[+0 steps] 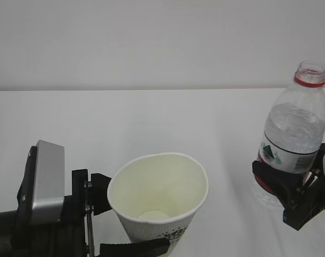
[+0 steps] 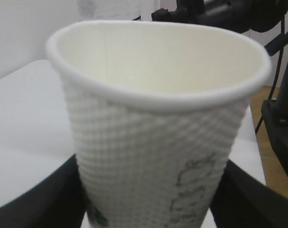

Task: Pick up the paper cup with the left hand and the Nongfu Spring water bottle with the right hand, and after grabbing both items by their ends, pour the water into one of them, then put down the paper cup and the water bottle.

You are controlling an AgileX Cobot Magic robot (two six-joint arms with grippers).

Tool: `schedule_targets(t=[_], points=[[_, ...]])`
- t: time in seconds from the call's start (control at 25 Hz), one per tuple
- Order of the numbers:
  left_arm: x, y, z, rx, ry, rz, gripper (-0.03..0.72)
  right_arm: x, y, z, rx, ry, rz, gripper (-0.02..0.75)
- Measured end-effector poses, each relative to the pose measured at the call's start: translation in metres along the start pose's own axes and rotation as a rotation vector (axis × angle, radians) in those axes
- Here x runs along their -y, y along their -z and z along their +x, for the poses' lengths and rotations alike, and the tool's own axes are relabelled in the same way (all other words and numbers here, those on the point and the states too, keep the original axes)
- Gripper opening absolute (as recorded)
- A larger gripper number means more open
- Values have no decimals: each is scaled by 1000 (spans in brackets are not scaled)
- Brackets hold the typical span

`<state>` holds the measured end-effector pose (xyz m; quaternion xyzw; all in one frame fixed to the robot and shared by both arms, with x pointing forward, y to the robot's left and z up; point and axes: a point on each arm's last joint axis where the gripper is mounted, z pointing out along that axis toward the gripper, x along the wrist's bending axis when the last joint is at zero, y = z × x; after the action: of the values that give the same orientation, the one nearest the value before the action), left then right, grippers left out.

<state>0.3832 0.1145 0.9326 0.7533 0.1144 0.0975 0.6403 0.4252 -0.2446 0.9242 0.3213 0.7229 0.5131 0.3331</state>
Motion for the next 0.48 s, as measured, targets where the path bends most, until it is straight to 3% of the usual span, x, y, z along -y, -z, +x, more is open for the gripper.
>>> schedule_targets(t=[0.48], points=[[0, 0, -2, 20, 13, 3, 534, -19, -16, -1, -137, 80, -75, 479]])
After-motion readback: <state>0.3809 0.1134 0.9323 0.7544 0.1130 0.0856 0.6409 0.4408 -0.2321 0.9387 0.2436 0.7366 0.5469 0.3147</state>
